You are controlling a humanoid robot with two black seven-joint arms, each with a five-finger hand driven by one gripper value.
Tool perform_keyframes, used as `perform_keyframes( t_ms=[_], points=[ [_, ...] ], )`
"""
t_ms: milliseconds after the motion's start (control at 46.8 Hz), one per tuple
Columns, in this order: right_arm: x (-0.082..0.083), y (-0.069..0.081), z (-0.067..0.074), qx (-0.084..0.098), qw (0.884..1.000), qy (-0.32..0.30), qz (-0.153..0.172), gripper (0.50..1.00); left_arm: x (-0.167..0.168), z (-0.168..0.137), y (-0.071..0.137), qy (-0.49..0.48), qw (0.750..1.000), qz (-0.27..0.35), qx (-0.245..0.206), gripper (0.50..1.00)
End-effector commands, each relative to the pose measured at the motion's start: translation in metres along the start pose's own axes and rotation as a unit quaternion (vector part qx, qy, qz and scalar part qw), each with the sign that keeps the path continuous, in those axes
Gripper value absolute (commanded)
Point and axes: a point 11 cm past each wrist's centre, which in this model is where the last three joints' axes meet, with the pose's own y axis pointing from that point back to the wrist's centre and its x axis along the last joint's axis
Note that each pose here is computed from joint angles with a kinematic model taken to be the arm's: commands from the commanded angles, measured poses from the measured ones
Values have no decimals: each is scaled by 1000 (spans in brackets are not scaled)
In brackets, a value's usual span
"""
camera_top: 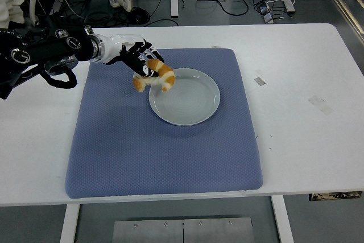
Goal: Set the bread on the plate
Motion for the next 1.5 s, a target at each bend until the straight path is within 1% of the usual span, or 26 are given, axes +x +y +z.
perform_keyframes(
  t_ms=[0,427,641,1474],
  points=[
    [0,0,0,0,1000,0,0,1000,-3,3,-3,-2,1000,-1,-2,500],
    [0,0,0,0,1000,0,0,1000,-25,19,-17,-14,1000,-13,-10,500],
    [0,0,0,0,1000,0,0,1000,-34,18,-23,-16,1000,-16,-3,500],
    [0,0,0,0,1000,0,0,1000,-42,9,-28,-13,1000,-22,5,500]
  ],
)
